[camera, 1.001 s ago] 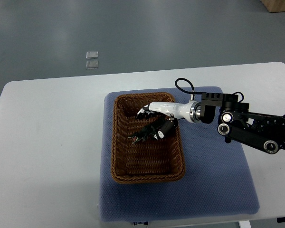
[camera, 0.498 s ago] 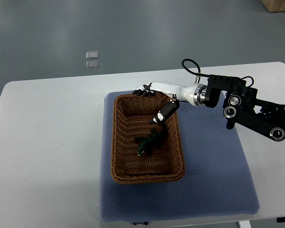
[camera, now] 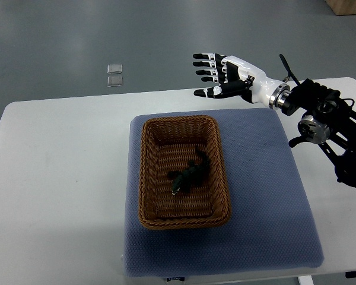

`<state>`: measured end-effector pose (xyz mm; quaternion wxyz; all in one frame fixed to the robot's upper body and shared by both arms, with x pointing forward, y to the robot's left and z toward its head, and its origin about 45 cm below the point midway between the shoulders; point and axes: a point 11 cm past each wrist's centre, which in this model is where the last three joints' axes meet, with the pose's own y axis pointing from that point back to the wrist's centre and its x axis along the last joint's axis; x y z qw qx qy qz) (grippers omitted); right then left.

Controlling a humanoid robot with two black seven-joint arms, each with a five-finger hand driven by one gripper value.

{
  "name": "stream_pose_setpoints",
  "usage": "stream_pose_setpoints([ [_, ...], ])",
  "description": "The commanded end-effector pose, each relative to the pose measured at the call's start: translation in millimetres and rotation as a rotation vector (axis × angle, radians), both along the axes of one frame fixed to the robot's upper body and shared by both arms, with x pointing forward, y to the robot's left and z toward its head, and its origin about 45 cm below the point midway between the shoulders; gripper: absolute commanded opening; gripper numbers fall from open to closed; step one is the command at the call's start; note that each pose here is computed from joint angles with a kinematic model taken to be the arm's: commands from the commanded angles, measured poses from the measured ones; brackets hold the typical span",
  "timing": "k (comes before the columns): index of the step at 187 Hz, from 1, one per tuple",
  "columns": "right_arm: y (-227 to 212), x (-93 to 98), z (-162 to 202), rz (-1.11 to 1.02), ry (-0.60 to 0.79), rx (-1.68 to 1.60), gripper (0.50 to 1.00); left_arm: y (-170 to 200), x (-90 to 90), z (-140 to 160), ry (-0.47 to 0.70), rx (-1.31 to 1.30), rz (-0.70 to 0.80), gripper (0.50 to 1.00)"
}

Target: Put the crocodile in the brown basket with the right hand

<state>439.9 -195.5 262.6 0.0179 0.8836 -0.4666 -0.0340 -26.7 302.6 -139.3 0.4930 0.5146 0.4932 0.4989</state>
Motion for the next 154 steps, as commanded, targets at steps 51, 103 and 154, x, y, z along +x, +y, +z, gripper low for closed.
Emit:
stream_pose_setpoints([
  [51, -64.6, 6.1, -63.1, -0.373, 0.236, 0.734, 0.926, -4.0, 0.7, 0.0, -0.001, -0.012, -0.001, 1.000],
  [103, -84.0, -5.1, -91.5, -0.444, 0.303, 0.902, 0.928, -3.8, 0.6, 0.0, -0.001, -0.010, -0.002, 1.000],
  [154, -78.0, -12.4, -98.0, -0.404, 0.303, 0.928, 0.928, -3.8, 0.6, 0.0, -0.001, -0.010, -0.002, 1.000],
])
